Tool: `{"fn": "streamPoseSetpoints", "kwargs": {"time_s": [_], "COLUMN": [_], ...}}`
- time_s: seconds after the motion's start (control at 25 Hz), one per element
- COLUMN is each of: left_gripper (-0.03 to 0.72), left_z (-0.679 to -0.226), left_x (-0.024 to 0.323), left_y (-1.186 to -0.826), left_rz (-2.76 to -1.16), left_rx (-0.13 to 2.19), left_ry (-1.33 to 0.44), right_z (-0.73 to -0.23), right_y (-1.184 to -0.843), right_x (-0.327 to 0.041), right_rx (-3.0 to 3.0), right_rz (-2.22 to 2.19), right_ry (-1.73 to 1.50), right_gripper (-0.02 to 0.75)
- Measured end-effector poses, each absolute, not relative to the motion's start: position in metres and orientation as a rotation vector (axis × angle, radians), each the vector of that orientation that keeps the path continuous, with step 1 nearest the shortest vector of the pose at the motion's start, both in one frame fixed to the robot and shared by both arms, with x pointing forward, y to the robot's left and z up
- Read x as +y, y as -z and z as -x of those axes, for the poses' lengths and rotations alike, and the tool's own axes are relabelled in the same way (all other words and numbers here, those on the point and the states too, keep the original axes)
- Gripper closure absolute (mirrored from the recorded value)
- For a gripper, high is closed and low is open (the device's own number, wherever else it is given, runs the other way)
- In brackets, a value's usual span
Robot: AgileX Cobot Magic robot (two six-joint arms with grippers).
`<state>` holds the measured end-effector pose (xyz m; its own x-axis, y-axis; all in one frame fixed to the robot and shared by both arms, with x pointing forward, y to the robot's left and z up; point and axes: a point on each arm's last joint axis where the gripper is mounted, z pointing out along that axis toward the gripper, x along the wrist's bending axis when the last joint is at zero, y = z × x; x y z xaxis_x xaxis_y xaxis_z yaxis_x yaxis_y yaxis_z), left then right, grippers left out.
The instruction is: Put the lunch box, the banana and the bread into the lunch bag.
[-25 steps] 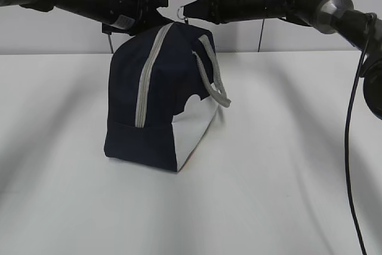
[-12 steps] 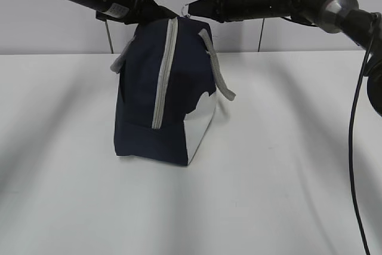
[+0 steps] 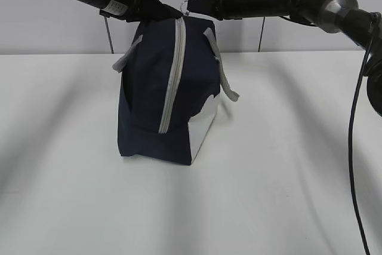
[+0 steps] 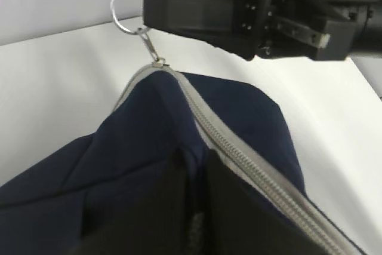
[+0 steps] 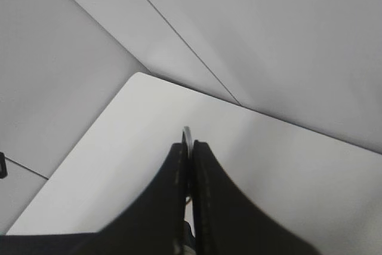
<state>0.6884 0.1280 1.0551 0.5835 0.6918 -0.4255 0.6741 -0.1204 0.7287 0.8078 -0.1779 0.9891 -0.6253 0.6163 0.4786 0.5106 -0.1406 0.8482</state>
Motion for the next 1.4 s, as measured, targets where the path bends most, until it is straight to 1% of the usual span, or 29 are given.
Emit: {"fn": "streamPoseSetpoints", "kwargs": {"time_s": [0.24, 0.48, 1.0, 1.2, 1.4], "left_gripper": [0.665, 0.665, 0.666, 0.666, 0.666], "left_z": [-0.687, -0.680, -0.675, -0.675, -0.676], "left_x": [0.125, 0.125, 0.115, 0.116, 0.117], "left_y": [-1.059, -1.068, -1.071, -1.069, -1.067], "left_rz": [-1.807, -1.851, -1.867, -1.873, -1.891], "left_rx": [1.051, 0.967, 0.930, 0.934, 0.934], "left_ry": [-0.004, -0.011, -0.017, -0.028, -0.042], "right_z": [-0.808, -0.806, -0.807, -0.809, -0.809], "right_y": [-0.994, -0.995, -0.975, -0.963, -0.960], "right_x": [-0.177, -0.175, -0.173, -0.171, -0.171], "right_rx": [1.952, 1.971, 2.006, 2.013, 2.030], "right_rz": [-1.316, -1.293, -1.328, -1.350, -1.357], "right_ry": [-1.982, -2.018, -2.031, -2.033, -2.007], "right_gripper": [0.754, 0.754, 0.754, 0.754, 0.754]}}
